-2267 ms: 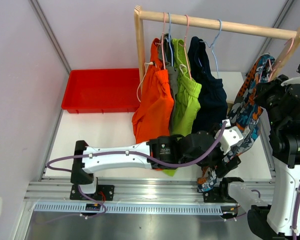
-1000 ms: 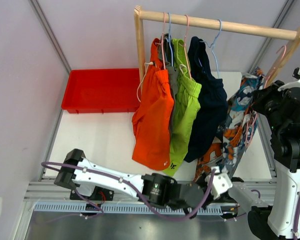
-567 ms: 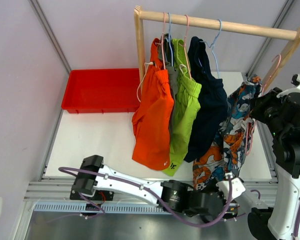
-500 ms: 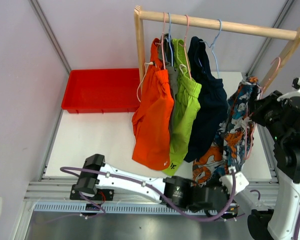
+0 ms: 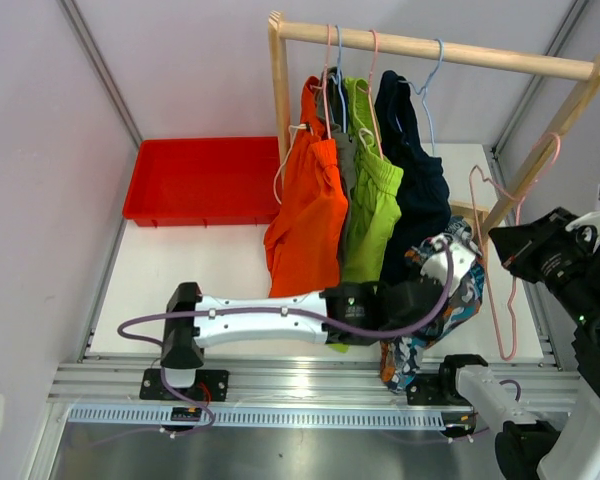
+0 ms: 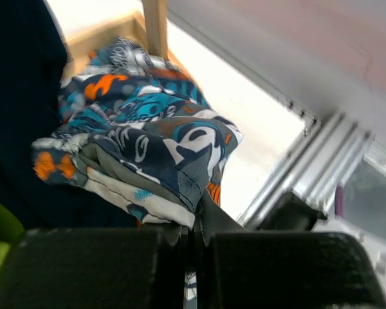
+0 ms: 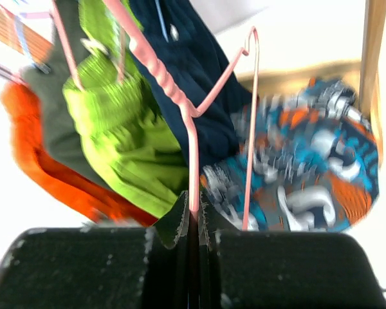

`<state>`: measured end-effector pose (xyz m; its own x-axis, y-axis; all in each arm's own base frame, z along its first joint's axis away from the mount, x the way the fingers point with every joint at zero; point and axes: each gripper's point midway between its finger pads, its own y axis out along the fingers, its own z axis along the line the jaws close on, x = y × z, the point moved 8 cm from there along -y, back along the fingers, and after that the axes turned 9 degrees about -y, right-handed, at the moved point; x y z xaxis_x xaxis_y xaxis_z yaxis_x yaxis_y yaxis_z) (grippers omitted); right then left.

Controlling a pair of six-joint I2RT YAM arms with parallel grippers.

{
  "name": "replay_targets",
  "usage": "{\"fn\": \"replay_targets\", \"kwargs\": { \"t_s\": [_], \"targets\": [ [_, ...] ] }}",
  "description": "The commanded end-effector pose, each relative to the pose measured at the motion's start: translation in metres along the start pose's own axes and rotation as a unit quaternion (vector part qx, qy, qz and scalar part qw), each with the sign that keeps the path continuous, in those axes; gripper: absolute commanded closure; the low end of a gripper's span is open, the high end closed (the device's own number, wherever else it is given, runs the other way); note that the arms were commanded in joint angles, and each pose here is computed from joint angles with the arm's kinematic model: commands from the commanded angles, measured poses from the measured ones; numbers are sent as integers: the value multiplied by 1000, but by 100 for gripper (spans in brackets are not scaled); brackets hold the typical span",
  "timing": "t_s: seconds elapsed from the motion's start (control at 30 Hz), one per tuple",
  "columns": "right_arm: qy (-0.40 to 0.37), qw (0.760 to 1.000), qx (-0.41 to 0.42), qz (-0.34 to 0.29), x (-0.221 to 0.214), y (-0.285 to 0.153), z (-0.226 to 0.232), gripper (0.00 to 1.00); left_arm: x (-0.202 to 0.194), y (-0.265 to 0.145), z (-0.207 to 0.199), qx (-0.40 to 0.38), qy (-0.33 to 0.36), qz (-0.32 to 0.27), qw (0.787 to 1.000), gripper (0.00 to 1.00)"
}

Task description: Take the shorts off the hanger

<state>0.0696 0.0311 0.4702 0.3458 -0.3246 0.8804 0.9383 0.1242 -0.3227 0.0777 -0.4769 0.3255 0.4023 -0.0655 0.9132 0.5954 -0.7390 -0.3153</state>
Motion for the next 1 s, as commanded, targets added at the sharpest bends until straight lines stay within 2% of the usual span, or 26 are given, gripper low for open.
{"fn": "replay_targets", "kwargs": {
  "t_s": [0.0, 0.07, 0.1, 0.13, 0.27, 0.4, 0.47, 0.5, 0.6, 0.63, 0.7, 0.77, 0.83, 0.93, 0.97],
  "targets": [
    [-9, 1000, -2, -22, 27, 15, 6, 100, -39, -38, -13, -32, 8, 46, 998, 100],
    [-13, 999, -9, -50, 44, 19, 8, 100, -42, -73, -28, -67, -11, 42, 997, 100],
    [-15, 998, -10, -64, 53, 23, 10, 100, -70, -81, -20, -57, 8, 65, 996, 100],
    [-20, 998, -18, -58, 61, 40, 9, 100, -81, -101, -32, -78, 12, 72, 994, 100],
    [-25, 994, -43, -96, 92, 63, 10, 100, -104, -163, -32, -93, 36, 89, 991, 100],
    [-26, 990, -45, -132, 116, 96, 11, 100, -107, -214, -13, -49, 75, 96, 991, 100],
    [-25, 989, -53, -137, 125, 116, 9, 100, -95, -234, -12, -49, 70, 86, 993, 100],
    [-23, 988, -54, -140, 128, 123, 8, 100, -93, -242, -2, -38, 91, 89, 991, 100],
    [-16, 988, -66, -135, 135, 152, -3, 100, -54, -265, -1, -31, 67, 60, 995, 100],
    [-13, 989, -71, -132, 137, 159, -8, 100, -51, -269, 9, -17, 91, 62, 994, 100],
    [-8, 990, -74, -118, 136, 178, -14, 100, -35, -274, 17, -3, 93, 45, 995, 100],
    [-5, 991, -81, -104, 132, 188, -21, 100, -24, -276, 34, 28, 115, 31, 992, 100],
    [-5, 994, -75, -79, 119, 196, -25, 100, 0, -283, 52, 46, 106, 14, 993, 100],
    [-10, 994, -71, -83, 106, 188, -27, 100, 35, -287, 71, 56, 84, -21, 995, 100],
    [-9, 994, -80, -67, 92, 197, -36, 100, 50, -292, 77, 44, 80, -38, 995, 100]
  ]
}}
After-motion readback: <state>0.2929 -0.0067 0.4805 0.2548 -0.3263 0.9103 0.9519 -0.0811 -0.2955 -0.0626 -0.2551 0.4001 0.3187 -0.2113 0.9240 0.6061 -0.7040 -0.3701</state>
